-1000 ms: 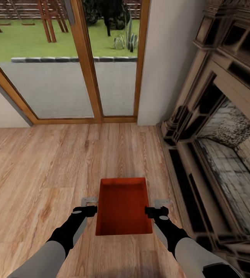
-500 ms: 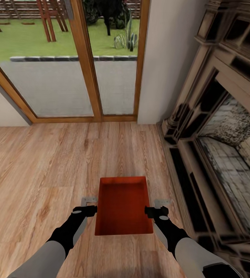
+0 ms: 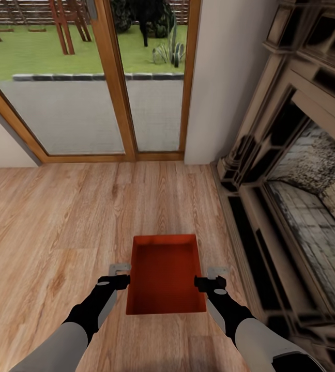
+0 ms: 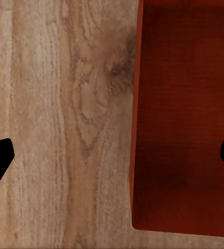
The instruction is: Move the two storage containers from the living room to the garage. In the garage, place one container on the floor and stack the other container on top of it (either order is fine).
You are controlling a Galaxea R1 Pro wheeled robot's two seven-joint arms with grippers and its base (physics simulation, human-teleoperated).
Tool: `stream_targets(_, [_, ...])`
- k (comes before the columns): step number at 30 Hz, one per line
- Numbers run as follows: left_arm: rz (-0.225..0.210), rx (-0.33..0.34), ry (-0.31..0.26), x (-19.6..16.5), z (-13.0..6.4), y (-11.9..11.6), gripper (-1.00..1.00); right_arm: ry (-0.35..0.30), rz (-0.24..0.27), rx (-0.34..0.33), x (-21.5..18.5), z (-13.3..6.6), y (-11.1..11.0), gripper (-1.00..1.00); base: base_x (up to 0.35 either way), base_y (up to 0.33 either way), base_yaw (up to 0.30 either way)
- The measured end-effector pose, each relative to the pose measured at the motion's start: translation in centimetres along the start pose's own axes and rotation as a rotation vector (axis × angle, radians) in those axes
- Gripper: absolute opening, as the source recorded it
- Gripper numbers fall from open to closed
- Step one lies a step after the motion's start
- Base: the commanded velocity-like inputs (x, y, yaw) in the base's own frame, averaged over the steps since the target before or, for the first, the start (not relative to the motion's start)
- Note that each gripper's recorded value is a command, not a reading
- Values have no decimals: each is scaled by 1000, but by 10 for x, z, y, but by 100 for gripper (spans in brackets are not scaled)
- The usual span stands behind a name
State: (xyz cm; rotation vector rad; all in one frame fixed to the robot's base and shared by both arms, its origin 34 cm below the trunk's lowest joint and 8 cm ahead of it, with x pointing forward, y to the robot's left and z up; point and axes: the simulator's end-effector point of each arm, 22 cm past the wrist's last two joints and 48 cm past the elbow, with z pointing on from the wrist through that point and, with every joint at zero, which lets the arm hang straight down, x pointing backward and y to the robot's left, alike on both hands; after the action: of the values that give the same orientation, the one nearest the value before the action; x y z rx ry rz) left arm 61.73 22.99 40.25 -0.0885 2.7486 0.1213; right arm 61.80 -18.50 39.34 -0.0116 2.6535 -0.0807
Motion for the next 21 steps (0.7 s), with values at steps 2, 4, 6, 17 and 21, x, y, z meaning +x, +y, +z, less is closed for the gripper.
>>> stream_targets(2, [1,0,2,3,3,0,100,0,0,-3,2,3,1,100,0,0,0])
stream_targets(4, [1,0,4,6,7,0,100,0,0,-6,4,6,2,100,0,0,0])
stream_targets(6, [1,0,8,9,10,-1,100,0,0,-8,6,9,3,100,0,0,0])
stream_targets(17, [-1,-1,11,21,29,-1,100,6,-1,-9,19,26,5,100,0,0,0])
stream_targets(21, [-2,-1,11,24,36,-1,100,3,-1,-10,23,33,5,100,0,0,0])
